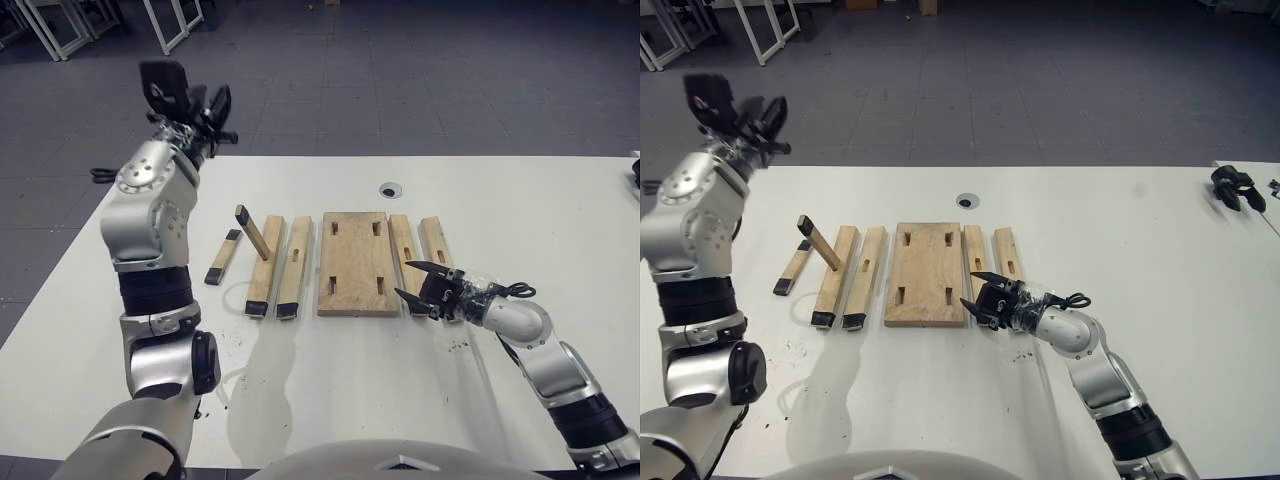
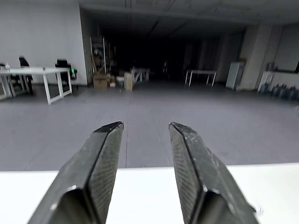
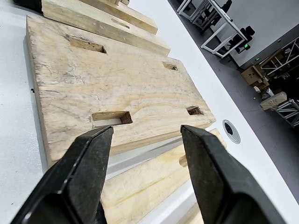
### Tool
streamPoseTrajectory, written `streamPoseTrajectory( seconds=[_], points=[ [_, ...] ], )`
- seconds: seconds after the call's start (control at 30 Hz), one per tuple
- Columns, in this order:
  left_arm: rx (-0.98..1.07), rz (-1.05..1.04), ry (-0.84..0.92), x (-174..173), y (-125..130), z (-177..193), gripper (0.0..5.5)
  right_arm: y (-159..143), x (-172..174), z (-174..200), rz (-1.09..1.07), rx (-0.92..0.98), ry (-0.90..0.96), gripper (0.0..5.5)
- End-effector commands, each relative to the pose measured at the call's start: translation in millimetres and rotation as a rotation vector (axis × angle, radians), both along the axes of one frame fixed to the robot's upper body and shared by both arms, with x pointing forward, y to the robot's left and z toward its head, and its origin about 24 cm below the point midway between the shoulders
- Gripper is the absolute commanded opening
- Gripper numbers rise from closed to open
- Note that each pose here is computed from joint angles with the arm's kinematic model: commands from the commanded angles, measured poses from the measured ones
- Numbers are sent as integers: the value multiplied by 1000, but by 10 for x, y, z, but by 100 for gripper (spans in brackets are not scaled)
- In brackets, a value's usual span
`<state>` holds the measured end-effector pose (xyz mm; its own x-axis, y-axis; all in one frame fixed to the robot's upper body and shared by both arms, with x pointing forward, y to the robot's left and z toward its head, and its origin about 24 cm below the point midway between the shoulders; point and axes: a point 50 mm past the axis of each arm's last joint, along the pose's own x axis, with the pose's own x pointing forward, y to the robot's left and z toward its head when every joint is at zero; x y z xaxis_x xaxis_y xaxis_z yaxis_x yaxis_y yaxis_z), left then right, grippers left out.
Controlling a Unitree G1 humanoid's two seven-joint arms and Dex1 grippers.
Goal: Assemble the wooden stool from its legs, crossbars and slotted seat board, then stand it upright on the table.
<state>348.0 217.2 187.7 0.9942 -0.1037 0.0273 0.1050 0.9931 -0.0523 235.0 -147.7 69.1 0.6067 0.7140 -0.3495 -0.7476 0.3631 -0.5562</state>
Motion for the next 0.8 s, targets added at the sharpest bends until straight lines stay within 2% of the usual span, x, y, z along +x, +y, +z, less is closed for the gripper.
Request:
streamPoseTrajectory(
  seconds=[0.03,0.1,0.2,0.27,0.33,0.43,0.53,0.63,0.8],
  points=[
    [8,-65,318,-136,-185,-1039,181,12,0,7,9,-11,-12,265],
    [22,-55,425,-250,-178,-1397,181,14,5,11,11,-11,-13,265],
    [36,6,408,-250,-32,-1406,181,8,-1,11,9,-11,-11,265],
    [76,37,318,-197,41,-1185,181,10,-16,0,11,-14,-6,265],
    [169,49,129,-154,4,-699,181,3,-28,-4,9,-16,-3,265],
    [273,22,-112,-231,-238,-112,181,-14,-24,-1,-5,-19,-11,265],
    [307,14,-227,-413,-403,141,181,-11,-29,-1,-3,-20,-10,265],
    [316,7,-174,-648,-442,29,181,-8,-38,-8,0,-23,-7,265],
    [290,10,86,-1193,-380,-573,260,-13,-65,-25,-16,-17,-1,265]
  ],
)
